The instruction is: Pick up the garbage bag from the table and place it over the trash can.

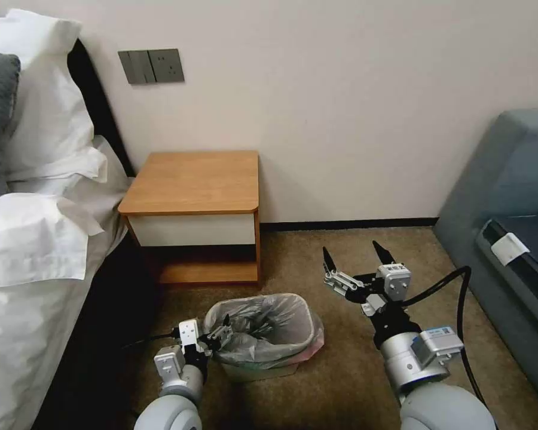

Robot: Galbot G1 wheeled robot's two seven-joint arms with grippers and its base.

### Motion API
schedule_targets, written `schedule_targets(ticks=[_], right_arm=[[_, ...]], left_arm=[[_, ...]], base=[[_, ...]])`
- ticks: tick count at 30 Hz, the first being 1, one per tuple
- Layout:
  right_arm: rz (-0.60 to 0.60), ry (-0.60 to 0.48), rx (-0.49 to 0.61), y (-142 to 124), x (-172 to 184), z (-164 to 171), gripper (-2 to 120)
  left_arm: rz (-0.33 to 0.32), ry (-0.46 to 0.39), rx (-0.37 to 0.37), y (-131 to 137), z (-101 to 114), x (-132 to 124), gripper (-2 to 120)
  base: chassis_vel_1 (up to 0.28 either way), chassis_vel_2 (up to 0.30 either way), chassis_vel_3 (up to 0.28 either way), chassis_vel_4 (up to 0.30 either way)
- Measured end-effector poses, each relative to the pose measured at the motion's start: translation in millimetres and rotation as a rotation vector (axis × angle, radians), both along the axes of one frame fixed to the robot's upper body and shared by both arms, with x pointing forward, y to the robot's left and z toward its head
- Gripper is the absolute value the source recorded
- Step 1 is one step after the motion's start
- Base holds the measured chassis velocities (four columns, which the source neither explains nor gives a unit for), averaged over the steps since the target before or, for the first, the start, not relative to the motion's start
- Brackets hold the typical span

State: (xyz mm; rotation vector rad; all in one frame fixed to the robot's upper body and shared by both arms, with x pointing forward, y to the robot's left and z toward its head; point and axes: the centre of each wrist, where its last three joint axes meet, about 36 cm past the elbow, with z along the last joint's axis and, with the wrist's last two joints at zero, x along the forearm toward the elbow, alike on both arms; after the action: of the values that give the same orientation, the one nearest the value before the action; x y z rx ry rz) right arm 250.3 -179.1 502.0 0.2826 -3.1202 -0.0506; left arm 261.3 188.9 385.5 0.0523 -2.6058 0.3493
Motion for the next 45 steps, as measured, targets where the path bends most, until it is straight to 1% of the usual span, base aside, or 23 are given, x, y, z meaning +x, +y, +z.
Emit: schedule_targets(ticks=[5,6,9,10,11,13,14,15,17,18,20,21,22,23,26,27,30,31,34,35,37,39,45], right_arm=[[-0.007,0.001,-0.005,1,-3,-1,100],[-0.015,-0.001,-0.011,1,-4,-2,100],[-0.066,0.003,-0.043,-2,-11,-24,100],[-0.066,0.003,-0.043,-2,-11,-24,100],[-0.070,-0.008,-0.055,-6,-15,-34,100],[-0.063,-0.039,-0.079,-16,-21,-54,100],[-0.067,-0.057,-0.096,-23,-24,-65,100],[-0.067,-0.057,-0.096,-23,-24,-65,100],[-0.088,-0.078,-0.117,-31,-33,-84,100],[-0.088,-0.078,-0.117,-31,-33,-84,100],[-0.112,-0.086,-0.103,-31,-47,-98,100],[-0.117,-0.085,-0.085,-28,-56,-102,100],[-0.117,-0.085,-0.085,-28,-56,-102,100],[-0.117,-0.083,-0.065,-24,-64,-105,100],[-0.115,-0.083,-0.024,-11,-87,-115,100],[-0.115,-0.083,-0.024,-11,-87,-115,100],[-0.152,-0.101,-0.010,-7,-102,-122,100],[-0.152,-0.101,-0.010,-7,-102,-122,100],[-0.190,-0.121,-0.017,-13,-106,-123,100],[-0.190,-0.121,-0.017,-13,-106,-123,100],[-0.205,-0.141,-0.032,-23,-108,-123,100],[-0.205,-0.151,-0.041,-32,-111,-122,100],[-0.207,-0.160,-0.045,-39,-111,-119,100]], left_arm=[[0.003,-0.043,0.009,2,12,-2,100],[0.014,-0.072,0.033,4,13,-2,100],[0.060,-0.244,0.155,19,6,-1,100],[0.060,-0.244,0.155,19,6,-1,100],[0.067,-0.318,0.204,26,2,-1,100],[0.053,-0.418,0.241,32,-1,-4,100],[0.038,-0.457,0.245,35,-3,-8,100],[0.038,-0.457,0.245,35,-3,-8,100],[0.012,-0.508,0.239,37,-5,-18,100],[0.012,-0.508,0.239,37,-5,-18,100],[-0.012,-0.541,0.225,38,-4,-31,100],[-0.018,-0.550,0.219,39,-1,-39,100],[-0.018,-0.550,0.219,39,-1,-39,100],[-0.018,-0.553,0.213,39,0,-45,100],[-0.011,-0.557,0.190,40,12,-60,100],[-0.011,-0.557,0.190,40,12,-60,100],[0.011,-0.550,0.170,49,25,-74,100],[0.011,-0.550,0.170,49,25,-74,100],[0.021,-0.543,0.164,62,31,-85,100],[0.021,-0.543,0.164,62,31,-85,100],[0.027,-0.530,0.167,68,32,-94,100],[0.027,-0.517,0.163,68,30,-101,100],[0.023,-0.491,0.136,58,25,-109,100]], base=[[0.000,0.000,0.000,0.000],[0.000,0.000,0.000,0.000],[0.000,0.000,0.000,0.000],[0.000,0.000,0.000,0.000],[0.000,0.000,0.000,0.000],[0.000,0.000,0.000,0.000],[0.000,0.000,0.000,0.000],[0.000,0.000,0.000,0.000],[0.000,0.000,0.000,0.000],[0.000,0.000,0.000,0.000],[0.000,0.000,0.000,0.000],[0.000,0.000,0.000,0.000],[0.000,0.000,0.000,0.000],[0.000,0.000,0.000,0.000],[0.000,0.000,0.000,0.000],[0.000,0.000,0.000,0.000],[0.000,0.000,0.000,0.000],[0.000,0.000,0.000,0.000],[0.000,0.000,0.000,0.000],[0.000,0.000,0.000,0.000],[0.000,0.000,0.000,0.000],[0.000,0.000,0.000,0.000],[0.000,0.000,0.000,0.000]])
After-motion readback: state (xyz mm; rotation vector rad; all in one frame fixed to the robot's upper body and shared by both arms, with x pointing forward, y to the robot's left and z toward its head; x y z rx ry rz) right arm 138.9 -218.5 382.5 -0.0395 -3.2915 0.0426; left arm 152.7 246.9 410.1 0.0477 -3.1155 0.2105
